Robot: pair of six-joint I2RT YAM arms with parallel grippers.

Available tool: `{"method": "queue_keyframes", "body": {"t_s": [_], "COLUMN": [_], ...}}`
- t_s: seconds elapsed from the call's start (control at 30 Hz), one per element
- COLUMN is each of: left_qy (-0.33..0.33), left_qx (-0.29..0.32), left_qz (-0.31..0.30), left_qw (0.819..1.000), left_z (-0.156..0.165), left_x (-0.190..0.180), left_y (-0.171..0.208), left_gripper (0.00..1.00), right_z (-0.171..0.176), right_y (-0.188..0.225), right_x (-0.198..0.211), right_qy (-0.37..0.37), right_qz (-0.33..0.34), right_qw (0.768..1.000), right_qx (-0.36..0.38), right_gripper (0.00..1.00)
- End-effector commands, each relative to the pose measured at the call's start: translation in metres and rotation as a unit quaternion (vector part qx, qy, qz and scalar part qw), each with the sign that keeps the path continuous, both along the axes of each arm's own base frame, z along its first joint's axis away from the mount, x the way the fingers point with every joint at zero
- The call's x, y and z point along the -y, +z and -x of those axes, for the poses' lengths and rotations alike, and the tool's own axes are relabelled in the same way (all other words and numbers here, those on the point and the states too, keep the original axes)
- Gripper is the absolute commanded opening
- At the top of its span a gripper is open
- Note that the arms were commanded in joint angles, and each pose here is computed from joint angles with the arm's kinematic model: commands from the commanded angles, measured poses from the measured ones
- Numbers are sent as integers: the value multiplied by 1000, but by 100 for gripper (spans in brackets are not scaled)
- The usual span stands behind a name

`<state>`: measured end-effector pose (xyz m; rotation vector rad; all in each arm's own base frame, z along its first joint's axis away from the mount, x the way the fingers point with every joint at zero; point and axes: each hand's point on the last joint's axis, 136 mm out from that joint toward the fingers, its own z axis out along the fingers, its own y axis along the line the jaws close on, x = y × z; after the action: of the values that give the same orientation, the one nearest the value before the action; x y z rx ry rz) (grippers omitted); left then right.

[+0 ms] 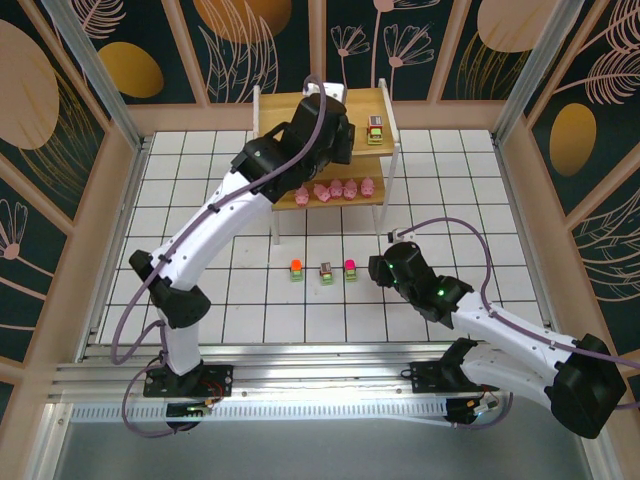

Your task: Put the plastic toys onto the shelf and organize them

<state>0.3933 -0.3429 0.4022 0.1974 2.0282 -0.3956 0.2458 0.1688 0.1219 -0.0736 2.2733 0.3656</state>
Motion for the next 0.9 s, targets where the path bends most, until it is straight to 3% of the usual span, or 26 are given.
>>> {"method": "queue_keyframes", "body": {"t_s": [0.0, 0.87], "left_qy": [-15, -17], "left_qx": [-6, -17], "left_qz": [-1, 3], "left_qw": [1000, 1000], "left_z": [-4, -29], "left_x": [6, 29], "left_y": [-2, -29], "left_gripper": [28, 29], "right_z": [3, 3], "right_y": [0, -1], "right_x": [4, 4], "right_qy": [-2, -2], "right_qz": [0, 0], "right_qw": [1000, 1000], "right_qx": [-4, -4], "right_gripper": [45, 45]}}
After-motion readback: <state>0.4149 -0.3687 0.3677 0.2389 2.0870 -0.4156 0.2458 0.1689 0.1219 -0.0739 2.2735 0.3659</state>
